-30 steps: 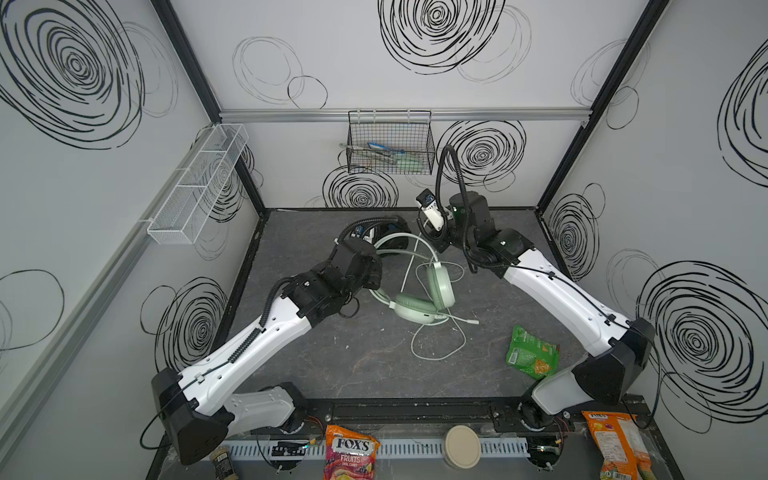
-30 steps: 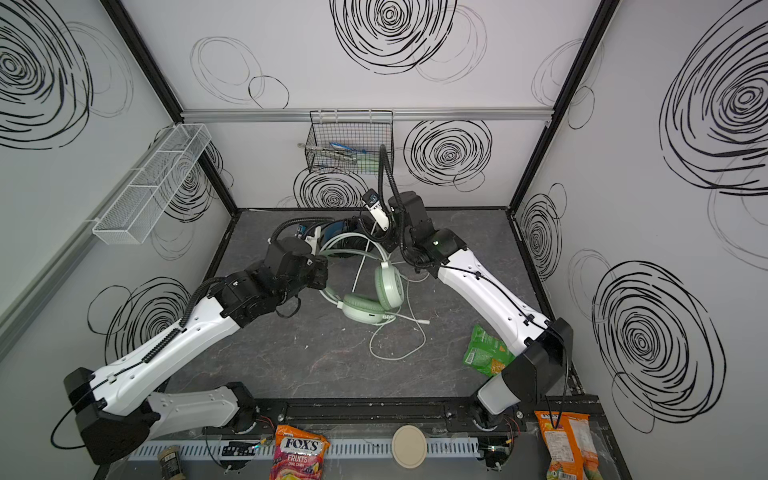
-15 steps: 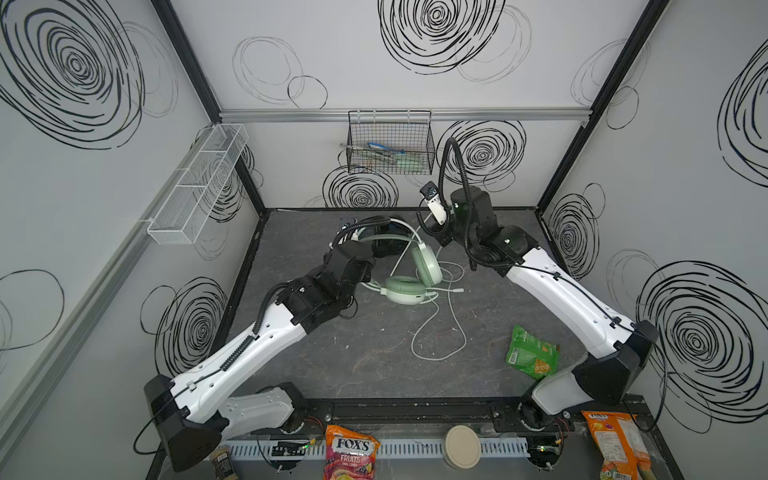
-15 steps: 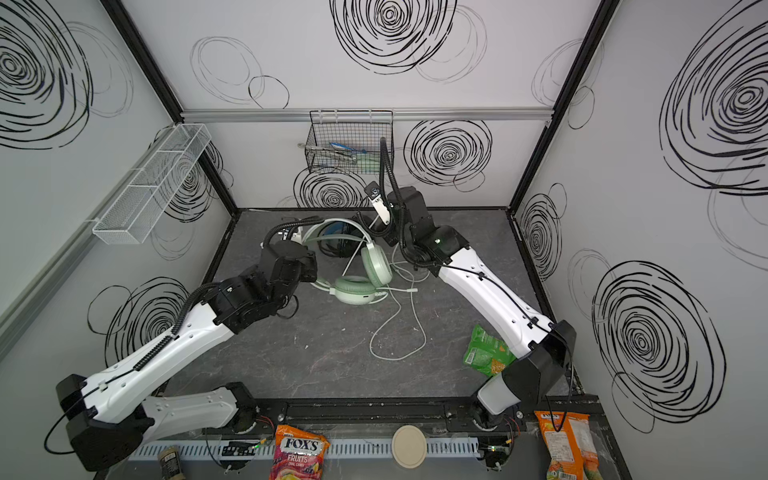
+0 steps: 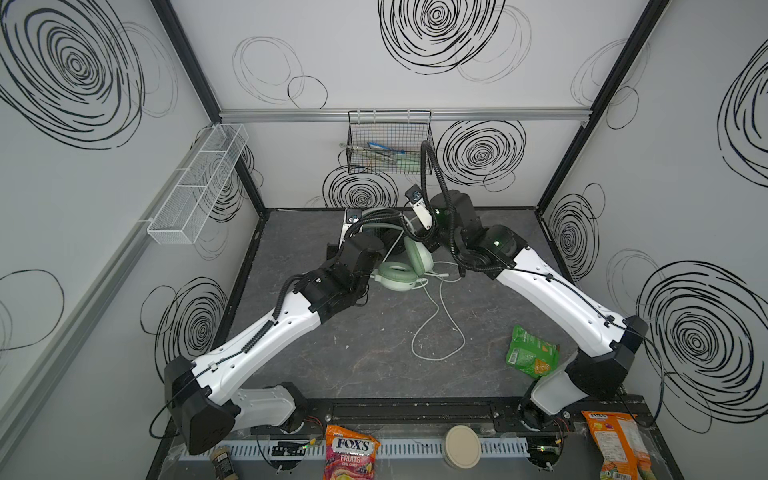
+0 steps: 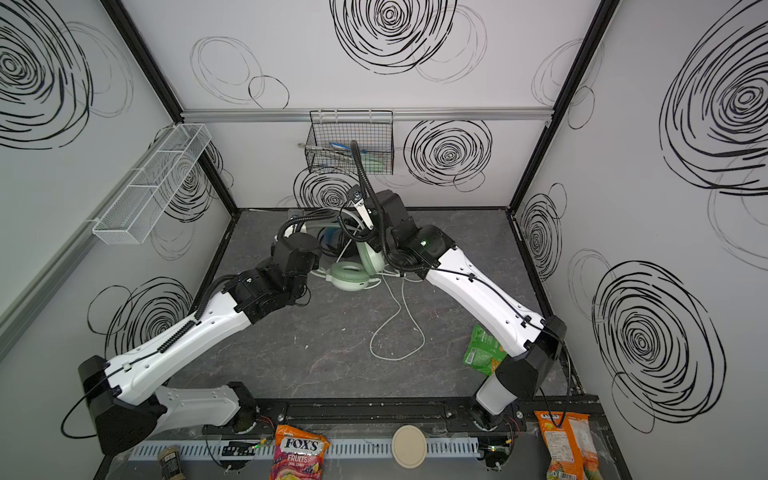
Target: Wrap the headphones
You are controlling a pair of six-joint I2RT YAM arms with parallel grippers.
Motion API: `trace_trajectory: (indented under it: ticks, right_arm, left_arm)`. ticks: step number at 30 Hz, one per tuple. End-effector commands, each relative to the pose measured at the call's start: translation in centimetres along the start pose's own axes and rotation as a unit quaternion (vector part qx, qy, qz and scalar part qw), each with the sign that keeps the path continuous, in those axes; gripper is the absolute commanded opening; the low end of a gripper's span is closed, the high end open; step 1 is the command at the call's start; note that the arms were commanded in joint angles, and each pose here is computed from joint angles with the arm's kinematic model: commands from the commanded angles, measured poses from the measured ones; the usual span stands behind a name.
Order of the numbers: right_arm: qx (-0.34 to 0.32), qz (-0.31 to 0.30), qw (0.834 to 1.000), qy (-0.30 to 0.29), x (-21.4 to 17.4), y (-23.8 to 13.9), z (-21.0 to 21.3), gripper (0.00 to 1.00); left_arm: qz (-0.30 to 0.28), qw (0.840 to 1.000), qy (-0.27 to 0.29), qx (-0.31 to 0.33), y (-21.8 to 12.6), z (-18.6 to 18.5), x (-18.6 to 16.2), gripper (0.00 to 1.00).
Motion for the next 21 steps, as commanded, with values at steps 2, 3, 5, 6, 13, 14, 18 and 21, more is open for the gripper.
trace_trajectory:
  ticks: [2, 3, 5, 6, 13, 14, 18, 21]
  right_arm:
    - [-0.039, -0.026, 0.999, 0.015, 2.0, -1.7, -1.2, 0.05]
    - [-0.046, -0.027, 0.999, 0.008, 2.2, -1.7, -1.3, 0.05]
    - [-0.06, -0.031, 0.998, -0.007, 2.5, -1.8, -1.6, 0.05]
    - [-0.068, -0.033, 0.997, -0.015, 2.7, -1.9, -1.8, 0.05]
    - [-0.042, -0.05, 0.998, -0.007, 3.7, -2.8, -0.5, 0.08]
    - [-0.039, -0.049, 0.998, -0.015, 3.7, -2.9, -0.1, 0.09]
    - [-0.083, -0.046, 0.994, -0.056, 3.7, -2.9, -0.1, 0.08]
    - [-0.108, -0.053, 0.991, -0.066, 3.8, -3.2, -1.3, 0.08]
  left_arm:
    - [-0.033, 0.994, 0.004, 0.107, 0.9, 3.3, 2.6, 0.0]
    - [-0.04, 0.992, 0.009, 0.118, 1.0, 3.7, 3.2, 0.0]
    - [-0.051, 0.989, 0.015, 0.135, 1.1, 4.3, 4.3, 0.0]
    - [-0.056, 0.988, 0.017, 0.141, 1.1, 4.6, 4.7, 0.0]
    - [-0.078, 0.974, 0.041, 0.209, 0.9, 4.6, 6.3, 0.0]
    - [-0.082, 0.971, 0.049, 0.217, 1.0, 4.4, 6.4, 0.0]
    - [-0.09, 0.971, 0.051, 0.215, 1.4, 4.4, 7.1, 0.0]
    - [-0.096, 0.98, 0.037, 0.168, 1.3, 4.4, 7.7, 0.0]
Point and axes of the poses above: each gripper's point midway between its finger pads, its own y axis out along the fingers, its own z axis along the line the jaws close on, x = y × z, the point moved 6 cm from there along -y, back along the fingers, and after that the axes turned 14 degrees about y, right-handed, at the moved point
